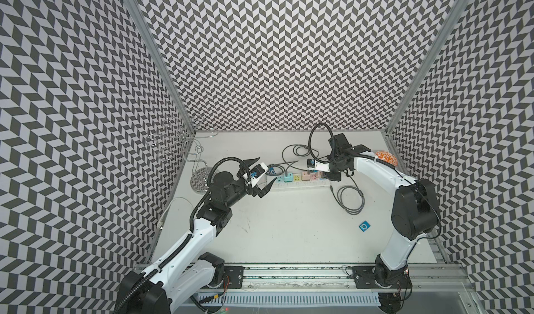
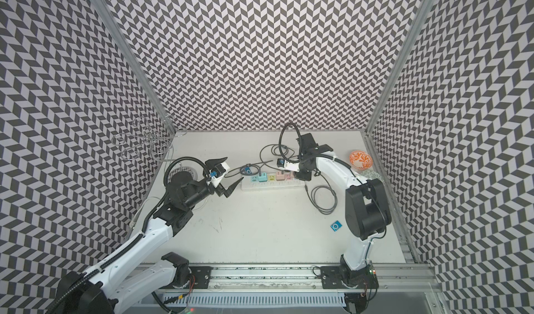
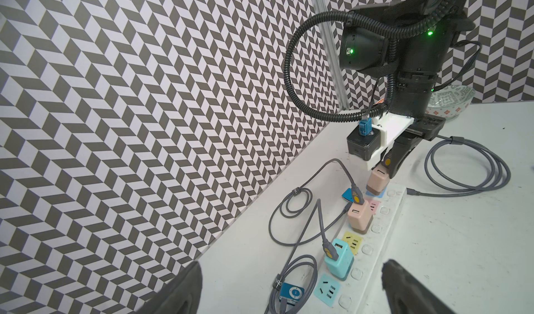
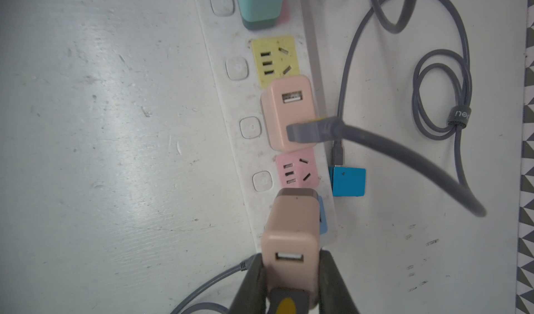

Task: Charge mp3
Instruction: Insert the plug into the socket.

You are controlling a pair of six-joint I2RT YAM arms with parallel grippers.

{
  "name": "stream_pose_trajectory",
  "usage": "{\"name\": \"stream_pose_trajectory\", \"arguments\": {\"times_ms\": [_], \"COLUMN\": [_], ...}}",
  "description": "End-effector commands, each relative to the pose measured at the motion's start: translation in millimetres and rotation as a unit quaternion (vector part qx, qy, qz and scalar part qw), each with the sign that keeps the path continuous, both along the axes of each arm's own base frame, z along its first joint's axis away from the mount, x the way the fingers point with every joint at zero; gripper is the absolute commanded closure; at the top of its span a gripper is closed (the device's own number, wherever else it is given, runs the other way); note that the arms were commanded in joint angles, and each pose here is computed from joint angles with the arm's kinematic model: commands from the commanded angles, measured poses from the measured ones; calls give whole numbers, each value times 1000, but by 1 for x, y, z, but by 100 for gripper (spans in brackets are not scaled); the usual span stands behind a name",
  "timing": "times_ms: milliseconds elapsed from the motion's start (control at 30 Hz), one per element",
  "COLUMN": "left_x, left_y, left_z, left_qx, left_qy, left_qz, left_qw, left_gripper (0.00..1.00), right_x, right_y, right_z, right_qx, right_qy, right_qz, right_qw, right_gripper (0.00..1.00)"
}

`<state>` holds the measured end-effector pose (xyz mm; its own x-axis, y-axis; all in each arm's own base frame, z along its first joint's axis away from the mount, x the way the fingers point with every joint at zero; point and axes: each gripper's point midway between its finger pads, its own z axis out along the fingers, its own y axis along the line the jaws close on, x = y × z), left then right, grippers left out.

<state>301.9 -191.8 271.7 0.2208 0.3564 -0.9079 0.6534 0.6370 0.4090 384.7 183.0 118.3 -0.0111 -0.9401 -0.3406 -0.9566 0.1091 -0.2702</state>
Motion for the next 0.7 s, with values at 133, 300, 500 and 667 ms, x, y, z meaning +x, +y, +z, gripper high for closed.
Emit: {"name": "stream_pose_trajectory", "arguments": {"times_ms": [133,300,500,667], "left_x": [0,-1,0,0], "left_y": [1,1,2,4], "left_z": [-4,-5,-6,-8], "left_qx": [-3,-3,-3,-1], "left_qy": [-2,0,0,-1], "left_qz": [-3,-5,-4,-2], "left_qw": [1000,1000,1000,1000], "left_gripper": [3,3,3,3], "right_x": [1,2,8,7], "right_y": [21,21,21,21], "right_z": [-5,-15,-21,-28], "right_qx": [14,5,-8,-19], "right_qy": [0,1,-3,3], "right_qz": [45,46,49,58], "right_qw": [999,999,999,998], "right_gripper": [100,100,100,100]}}
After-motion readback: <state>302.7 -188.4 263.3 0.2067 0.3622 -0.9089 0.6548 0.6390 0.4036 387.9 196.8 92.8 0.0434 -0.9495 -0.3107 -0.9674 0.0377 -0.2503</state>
